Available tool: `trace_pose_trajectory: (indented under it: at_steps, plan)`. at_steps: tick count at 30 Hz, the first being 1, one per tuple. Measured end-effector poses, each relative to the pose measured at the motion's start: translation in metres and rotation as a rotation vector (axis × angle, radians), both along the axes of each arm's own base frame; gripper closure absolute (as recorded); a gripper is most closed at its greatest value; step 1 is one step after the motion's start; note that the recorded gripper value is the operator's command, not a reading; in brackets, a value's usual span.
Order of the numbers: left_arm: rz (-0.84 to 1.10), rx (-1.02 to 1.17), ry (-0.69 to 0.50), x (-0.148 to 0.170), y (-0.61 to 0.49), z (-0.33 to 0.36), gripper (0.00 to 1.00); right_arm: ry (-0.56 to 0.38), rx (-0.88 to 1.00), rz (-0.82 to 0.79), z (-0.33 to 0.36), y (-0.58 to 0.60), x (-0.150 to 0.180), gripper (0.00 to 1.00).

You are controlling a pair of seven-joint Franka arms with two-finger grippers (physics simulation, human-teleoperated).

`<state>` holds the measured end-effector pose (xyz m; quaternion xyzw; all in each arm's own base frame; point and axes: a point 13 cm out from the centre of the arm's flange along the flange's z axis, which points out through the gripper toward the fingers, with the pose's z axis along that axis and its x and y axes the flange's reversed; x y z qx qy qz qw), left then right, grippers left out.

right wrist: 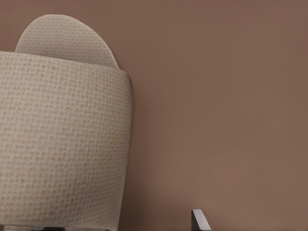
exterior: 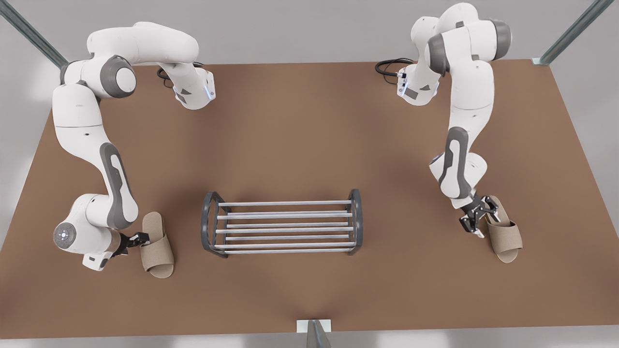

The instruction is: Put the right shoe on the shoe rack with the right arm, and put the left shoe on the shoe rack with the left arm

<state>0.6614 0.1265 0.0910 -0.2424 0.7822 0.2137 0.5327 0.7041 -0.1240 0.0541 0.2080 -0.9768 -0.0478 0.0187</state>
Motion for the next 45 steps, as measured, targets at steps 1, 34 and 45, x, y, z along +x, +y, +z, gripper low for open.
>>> trace_pose_trajectory:
  at_steps: [1, 34, 45]
  plan:
    - [-0.012, 0.007, 0.005, 0.001, -0.001, -0.001, 0.0, 0.0, 0.0, 0.002, 0.0, 0.0, 0.0, 0.2]
    - [-0.071, 0.095, 0.057, 0.03, 0.046, -0.043, 0.0, -0.022, -0.012, 0.052, 0.014, 0.002, 0.008, 0.79]
    - [-0.104, 0.089, 0.043, 0.039, 0.026, -0.029, 0.49, -0.208, -0.028, 0.043, 0.2, 0.011, 0.051, 0.79]
